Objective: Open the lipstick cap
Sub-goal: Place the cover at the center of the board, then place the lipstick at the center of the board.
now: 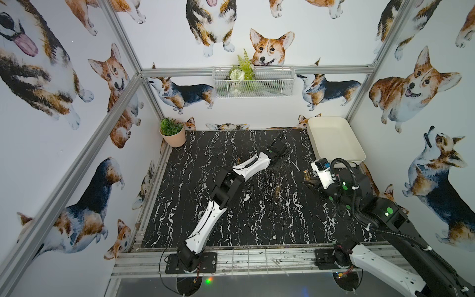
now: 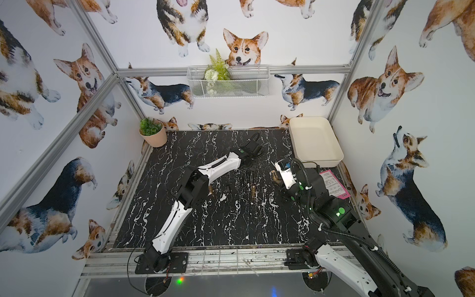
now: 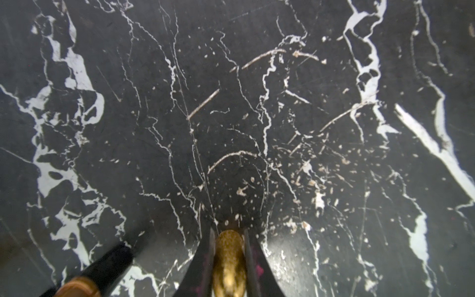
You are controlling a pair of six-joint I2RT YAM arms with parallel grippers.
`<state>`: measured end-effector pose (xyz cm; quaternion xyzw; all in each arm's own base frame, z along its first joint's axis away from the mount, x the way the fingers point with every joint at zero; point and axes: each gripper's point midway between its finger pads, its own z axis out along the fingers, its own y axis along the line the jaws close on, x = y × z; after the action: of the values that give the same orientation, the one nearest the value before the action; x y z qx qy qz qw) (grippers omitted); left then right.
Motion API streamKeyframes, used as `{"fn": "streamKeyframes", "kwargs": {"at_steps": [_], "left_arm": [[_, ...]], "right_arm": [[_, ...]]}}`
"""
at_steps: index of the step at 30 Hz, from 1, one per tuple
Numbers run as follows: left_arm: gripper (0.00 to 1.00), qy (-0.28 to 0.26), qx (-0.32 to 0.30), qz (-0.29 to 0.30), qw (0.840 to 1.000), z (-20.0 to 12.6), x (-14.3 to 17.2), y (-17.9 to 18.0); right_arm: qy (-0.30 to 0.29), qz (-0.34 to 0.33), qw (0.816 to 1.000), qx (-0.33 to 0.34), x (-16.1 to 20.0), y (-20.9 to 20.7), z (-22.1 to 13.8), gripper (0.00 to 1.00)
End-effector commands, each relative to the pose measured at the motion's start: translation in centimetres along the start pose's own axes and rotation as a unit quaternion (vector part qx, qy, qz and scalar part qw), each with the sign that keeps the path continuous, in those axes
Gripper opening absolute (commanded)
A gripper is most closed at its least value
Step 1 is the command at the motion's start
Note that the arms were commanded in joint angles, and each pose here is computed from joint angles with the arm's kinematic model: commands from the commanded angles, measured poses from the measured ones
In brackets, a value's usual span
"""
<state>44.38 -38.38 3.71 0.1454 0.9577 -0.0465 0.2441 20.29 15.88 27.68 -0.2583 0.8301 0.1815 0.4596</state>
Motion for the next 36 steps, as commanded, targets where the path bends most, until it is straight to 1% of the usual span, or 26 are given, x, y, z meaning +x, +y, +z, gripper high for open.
{"fn": "streamKeyframes", "kwargs": {"at_steps": [1, 3, 9, 13, 14, 15, 19, 21, 24, 27, 29, 31, 32, 34, 36], "left_arm": [[0.30, -0.009, -0.004, -0.007, 1.000, -0.7, -0.5, 0.2], [0.34, -0.010, -0.004, -0.007, 1.000, -0.7, -0.6, 0.2], [0.39, -0.010, -0.007, -0.007, 1.000, -0.9, -0.6, 0.2], [0.48, -0.020, -0.010, -0.007, 1.000, -1.6, -1.1, 0.3], [0.51, -0.022, -0.008, -0.005, 1.000, -1.9, -1.4, 0.3], [0.52, -0.025, -0.006, -0.005, 1.000, -2.3, -1.7, 0.3], [0.57, -0.029, 0.013, 0.004, 0.999, -5.0, -3.4, -0.3], [0.57, -0.023, 0.029, 0.004, 0.999, -6.9, -4.0, -0.3], [0.54, -0.003, 0.085, -0.002, 0.996, -10.1, -4.1, -0.6], [0.52, 0.021, 0.154, -0.028, 0.987, -13.7, -4.0, -0.6], [0.52, 0.028, 0.198, -0.030, 0.979, -16.3, -3.6, -1.1], [0.52, 0.037, 0.227, -0.030, 0.973, -18.8, -3.0, -1.6], [0.52, 0.046, 0.234, -0.034, 0.970, -19.4, -2.6, -1.6], [0.51, 0.066, 0.273, -0.037, 0.959, -21.1, -1.5, -2.3], [0.52, 0.071, 0.313, -0.040, 0.946, -22.7, -1.0, -3.2]], "right_arm": [[-0.009, -0.003, 1.000, 0.004, -0.4, -0.1, 0.0, 0.02], [-0.010, -0.003, 1.000, 0.004, -0.4, -0.1, -0.1, 0.02], [-0.011, -0.003, 1.000, 0.006, -0.3, -0.2, -0.1, 0.02], [-0.011, -0.003, 1.000, 0.006, -0.3, -0.2, -0.1, 0.02], [-0.011, -0.003, 1.000, 0.007, -0.3, -0.2, -0.1, 0.02], [-0.011, -0.003, 1.000, 0.007, -0.3, -0.2, -0.2, 0.02], [-0.012, 0.000, 1.000, 0.006, -0.4, -0.2, -0.1, 0.02], [-0.013, 0.001, 1.000, 0.004, -0.4, -0.2, 0.1, 0.02], [-0.012, 0.003, 1.000, 0.004, -0.4, -0.1, 0.5, 0.02], [-0.018, 0.002, 1.000, -0.001, -0.9, 0.0, 0.9, 0.02], [-0.018, 0.004, 1.000, -0.008, -1.0, 0.2, 1.3, 0.02], [-0.016, 0.007, 1.000, -0.017, -1.1, 0.6, 1.8, 0.02], [-0.015, 0.009, 1.000, -0.019, -1.2, 0.6, 2.0, 0.02], [-0.014, 0.009, 1.000, -0.023, -1.2, 0.8, 2.4, 0.02], [-0.014, 0.007, 1.000, -0.022, -1.4, 0.8, 2.7, 0.03]]}}
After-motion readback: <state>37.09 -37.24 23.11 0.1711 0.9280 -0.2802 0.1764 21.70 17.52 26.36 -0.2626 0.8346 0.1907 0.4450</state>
